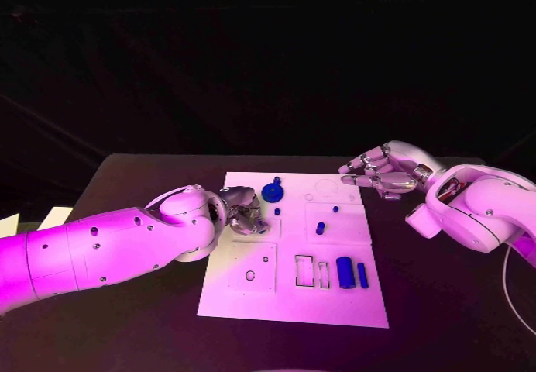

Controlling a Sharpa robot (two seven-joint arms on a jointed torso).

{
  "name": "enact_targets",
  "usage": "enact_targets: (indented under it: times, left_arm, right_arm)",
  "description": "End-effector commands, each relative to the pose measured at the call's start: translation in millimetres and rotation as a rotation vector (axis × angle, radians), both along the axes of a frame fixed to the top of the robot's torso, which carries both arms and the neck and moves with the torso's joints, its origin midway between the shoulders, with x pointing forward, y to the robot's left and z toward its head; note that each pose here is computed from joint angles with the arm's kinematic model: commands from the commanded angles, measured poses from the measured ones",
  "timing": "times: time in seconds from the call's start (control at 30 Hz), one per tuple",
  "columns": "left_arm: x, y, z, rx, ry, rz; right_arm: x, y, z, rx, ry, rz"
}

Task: Assemble the parts on the task board

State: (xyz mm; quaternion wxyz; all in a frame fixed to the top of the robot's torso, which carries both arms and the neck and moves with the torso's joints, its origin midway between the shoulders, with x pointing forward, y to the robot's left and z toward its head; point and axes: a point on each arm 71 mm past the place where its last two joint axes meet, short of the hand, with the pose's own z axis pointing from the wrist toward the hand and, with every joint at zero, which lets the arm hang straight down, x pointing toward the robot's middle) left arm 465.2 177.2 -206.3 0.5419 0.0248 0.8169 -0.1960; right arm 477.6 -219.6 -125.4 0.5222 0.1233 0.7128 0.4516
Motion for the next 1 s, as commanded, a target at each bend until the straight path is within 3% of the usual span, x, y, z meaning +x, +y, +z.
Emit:
enact_targets:
  times: [0.03,0.63,1.0]
  left_arm:
    - [-3.5,0.1,-6.6,0.035,0.037,-0.023]
    - [-5.8,2.5,-7.9,0.016,0.080,-0.002]
    - [-3.3,10.7,-7.7,-0.105,0.118,0.108]
  right_arm:
    - [-0.5,0.6,-0.5,0.002,0.003,0.013]
    - [-0.5,0.9,-1.1,0.001,0.005,0.013]
    - [-0.5,1.5,-1.1,0.001,0.004,0.014]
